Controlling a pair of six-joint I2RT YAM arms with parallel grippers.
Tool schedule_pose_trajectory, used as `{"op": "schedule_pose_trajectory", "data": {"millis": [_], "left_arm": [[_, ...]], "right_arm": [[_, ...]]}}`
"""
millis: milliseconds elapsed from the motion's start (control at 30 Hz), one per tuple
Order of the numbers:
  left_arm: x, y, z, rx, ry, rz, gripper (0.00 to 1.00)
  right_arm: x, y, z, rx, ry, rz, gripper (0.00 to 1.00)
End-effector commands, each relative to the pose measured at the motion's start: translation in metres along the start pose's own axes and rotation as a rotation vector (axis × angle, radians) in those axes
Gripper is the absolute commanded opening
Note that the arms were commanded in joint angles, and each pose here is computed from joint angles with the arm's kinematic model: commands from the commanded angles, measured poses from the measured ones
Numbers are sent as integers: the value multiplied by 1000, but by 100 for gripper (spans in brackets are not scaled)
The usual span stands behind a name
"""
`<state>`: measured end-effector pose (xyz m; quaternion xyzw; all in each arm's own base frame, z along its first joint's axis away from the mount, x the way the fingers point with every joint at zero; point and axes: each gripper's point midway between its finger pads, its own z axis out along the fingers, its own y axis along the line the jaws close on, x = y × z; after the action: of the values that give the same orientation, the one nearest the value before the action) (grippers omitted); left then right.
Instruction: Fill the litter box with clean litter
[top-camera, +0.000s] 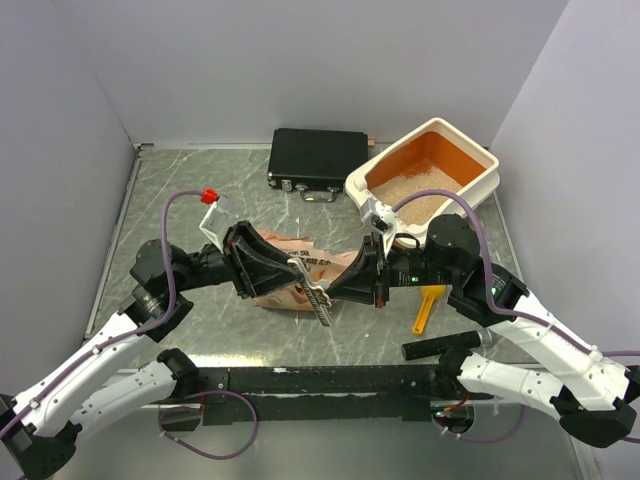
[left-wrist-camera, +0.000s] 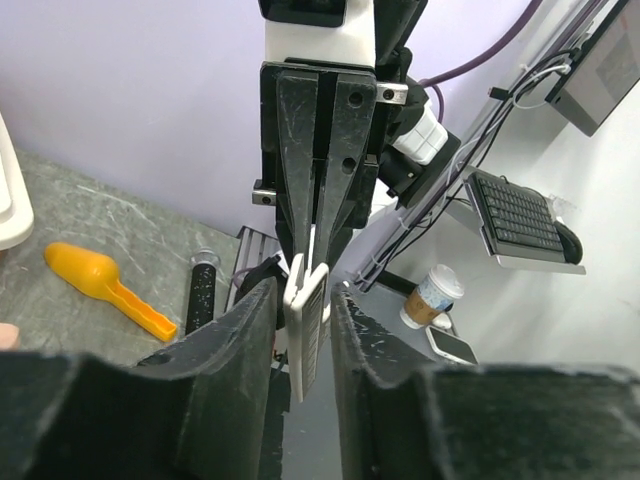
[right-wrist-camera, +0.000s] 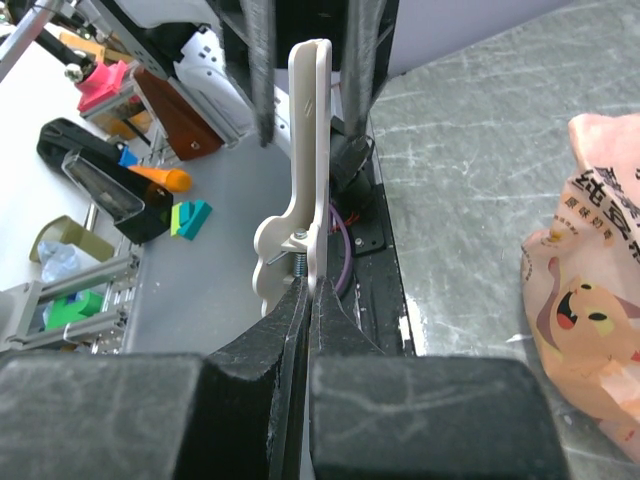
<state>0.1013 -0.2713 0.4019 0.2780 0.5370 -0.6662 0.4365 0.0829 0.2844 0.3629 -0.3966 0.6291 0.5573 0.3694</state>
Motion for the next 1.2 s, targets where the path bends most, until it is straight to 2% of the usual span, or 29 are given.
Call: {"op": "schedule_pose_trajectory", "data": {"millis": [0,200,233,267,367,633,900,1167], "left_arm": [[-3,-8,1,37,-6,26,31],[-3,-9,1,44,-2,34,14],[-3,-9,1,41,1,33,12],[-4,-9,1,41,-1,37,10],[-3,-8,0,30,4,36,10],[-4,-3,-1,-16,17,47,11],[-8,-5,-2,-24,12,57,13],[-12,-11,-2,-12,7,65,13]], "right_arm": [[-14,12,-2,-44,-59,-42,0],[-14,12,-2,-42,-58,-36,0],[-12,12,-2,-41,-51,-31,2],[-12,12,-2,-39,-48,-26,27],[-11,12,-5,-29,-54,-25,50],[-18,23,-22,-16,-70,-93,62],[-18,32,-15,-98,-90,-74,63],[-21,18,-5,-61,-89,-69,64]]}}
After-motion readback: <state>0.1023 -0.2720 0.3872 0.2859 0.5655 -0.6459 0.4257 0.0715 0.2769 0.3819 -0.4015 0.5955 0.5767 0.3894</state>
